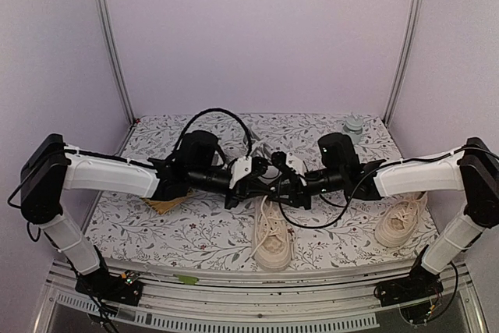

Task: Tie the shoes
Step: Fold the half-tied shoelace on the shoe, then pass from the left arm to the right

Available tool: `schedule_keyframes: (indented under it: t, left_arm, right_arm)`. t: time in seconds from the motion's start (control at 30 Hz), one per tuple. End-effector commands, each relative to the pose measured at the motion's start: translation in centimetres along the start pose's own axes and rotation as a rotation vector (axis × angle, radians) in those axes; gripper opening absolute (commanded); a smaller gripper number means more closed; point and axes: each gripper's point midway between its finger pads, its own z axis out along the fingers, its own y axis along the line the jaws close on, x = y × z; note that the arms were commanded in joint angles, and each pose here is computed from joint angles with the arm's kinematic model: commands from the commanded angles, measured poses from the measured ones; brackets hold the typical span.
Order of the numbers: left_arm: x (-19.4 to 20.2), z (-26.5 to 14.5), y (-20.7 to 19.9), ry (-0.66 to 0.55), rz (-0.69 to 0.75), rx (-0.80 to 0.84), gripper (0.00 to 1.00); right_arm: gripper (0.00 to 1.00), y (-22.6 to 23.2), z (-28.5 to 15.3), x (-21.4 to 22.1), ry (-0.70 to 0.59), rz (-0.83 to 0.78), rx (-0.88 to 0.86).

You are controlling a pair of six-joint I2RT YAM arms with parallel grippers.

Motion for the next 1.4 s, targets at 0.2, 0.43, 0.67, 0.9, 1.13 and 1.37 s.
schedule_keyframes:
  t: [0.2, 0.43, 0.67, 0.9, 1.13, 1.37]
  left_arm:
    - [-0.8, -1.8, 0.4, -0.201, -0.184, -0.270, 0.00]
    - [-1.4, -2.0, 0.4, -0.294, -0.240, -0.294, 0.00]
    - [-1.0, -1.6, -0.2, -0.321, -0.255, -0.291, 0.00]
    - [-0.5, -0.9, -0.4, -0.307, -0.261, -0.288, 0.00]
    - [0.3, -0.3, -0.3, -0.293, -0.270, -0.305, 0.00]
    - [-0.3, 0.1, -0.9, -0.301, -0.260, -0.278, 0.00]
  right_arm:
    - [0.55, 1.2, -0.8, 0.4, -0.029, 0.109, 0.077]
    - [0.59, 0.1, 1.0, 0.9, -0.057, 0.201, 0.170]
    - [0.57, 0.5, 2.6, 1.0, -0.055, 0.212, 0.128]
    - [0.36, 0.8, 2.9, 0.5, -0.067, 0.218, 0.109]
    - [0.45, 1.3, 3.0, 0.3, -0.071, 0.250, 0.081]
    - [0.12, 0.9, 2.8, 0.9, -0.053, 0.260, 0.115]
